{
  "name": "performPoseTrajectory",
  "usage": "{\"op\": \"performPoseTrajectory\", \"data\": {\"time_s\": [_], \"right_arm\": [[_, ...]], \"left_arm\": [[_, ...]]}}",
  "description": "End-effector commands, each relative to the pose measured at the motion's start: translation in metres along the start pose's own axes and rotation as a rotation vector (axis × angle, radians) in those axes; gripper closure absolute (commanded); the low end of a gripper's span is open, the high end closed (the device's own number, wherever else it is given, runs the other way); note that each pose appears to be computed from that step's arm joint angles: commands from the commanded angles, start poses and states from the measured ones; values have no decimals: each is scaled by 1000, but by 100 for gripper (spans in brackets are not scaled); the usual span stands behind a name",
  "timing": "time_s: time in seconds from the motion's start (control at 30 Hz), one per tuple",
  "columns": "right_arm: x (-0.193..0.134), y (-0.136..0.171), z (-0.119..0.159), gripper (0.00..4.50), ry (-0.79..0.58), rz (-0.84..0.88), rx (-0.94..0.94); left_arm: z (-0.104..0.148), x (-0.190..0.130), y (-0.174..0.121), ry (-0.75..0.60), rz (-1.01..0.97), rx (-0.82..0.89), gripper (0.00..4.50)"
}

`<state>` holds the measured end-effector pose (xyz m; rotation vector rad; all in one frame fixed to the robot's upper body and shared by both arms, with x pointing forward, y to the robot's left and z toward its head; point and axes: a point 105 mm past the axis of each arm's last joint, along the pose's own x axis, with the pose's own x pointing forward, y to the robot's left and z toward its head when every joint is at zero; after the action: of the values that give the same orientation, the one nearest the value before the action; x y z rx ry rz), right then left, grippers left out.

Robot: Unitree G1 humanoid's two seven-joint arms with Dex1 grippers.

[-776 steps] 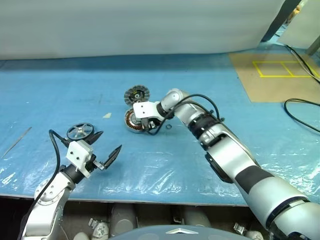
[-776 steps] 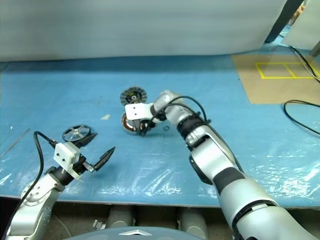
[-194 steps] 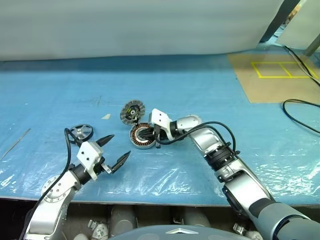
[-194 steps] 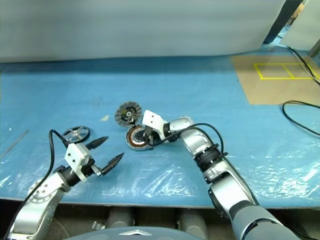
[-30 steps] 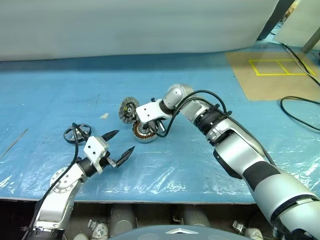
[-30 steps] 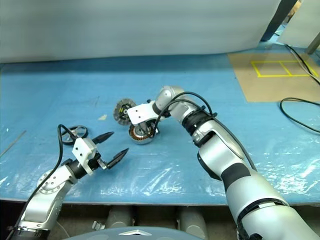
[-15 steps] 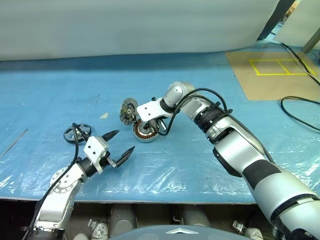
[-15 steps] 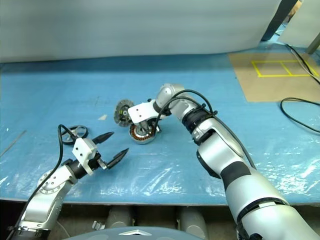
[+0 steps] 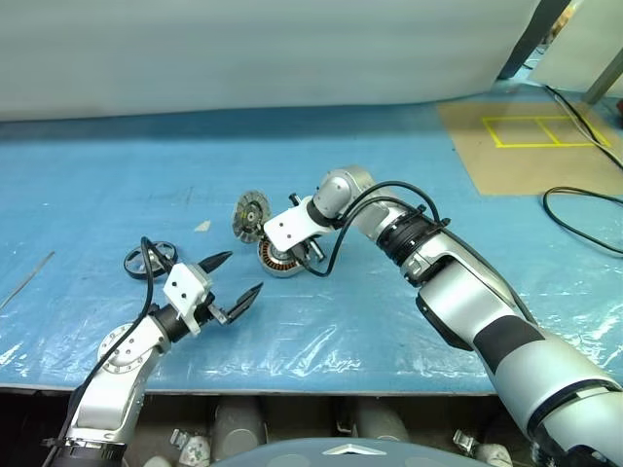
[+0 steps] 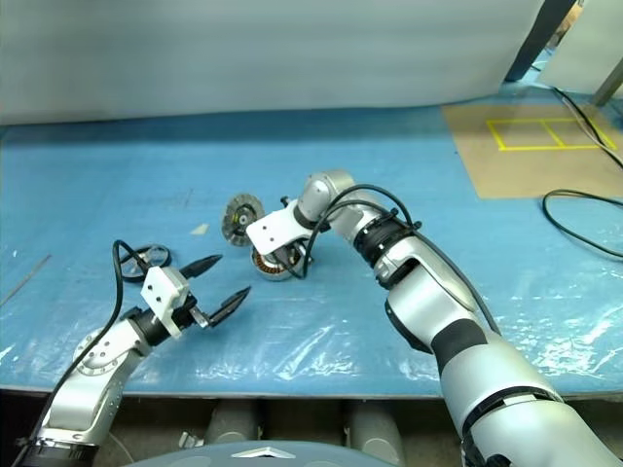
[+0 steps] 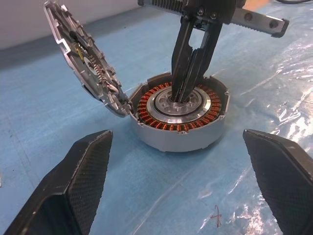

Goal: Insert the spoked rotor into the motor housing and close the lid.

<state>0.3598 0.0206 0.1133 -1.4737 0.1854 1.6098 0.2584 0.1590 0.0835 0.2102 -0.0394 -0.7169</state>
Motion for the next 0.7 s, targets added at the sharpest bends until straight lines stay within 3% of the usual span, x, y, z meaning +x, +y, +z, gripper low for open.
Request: {"op": "performPoseTrajectory", "data": {"time_s": [0.03,0.7], "right_arm": [[6,0,-2,445,22,-32,-16],[-21,-13,5,445,-6,-70,-25]], "left_arm": [[10,1,2,-28,2,31,0],[11,6,3,-31,-13,30,0]]}}
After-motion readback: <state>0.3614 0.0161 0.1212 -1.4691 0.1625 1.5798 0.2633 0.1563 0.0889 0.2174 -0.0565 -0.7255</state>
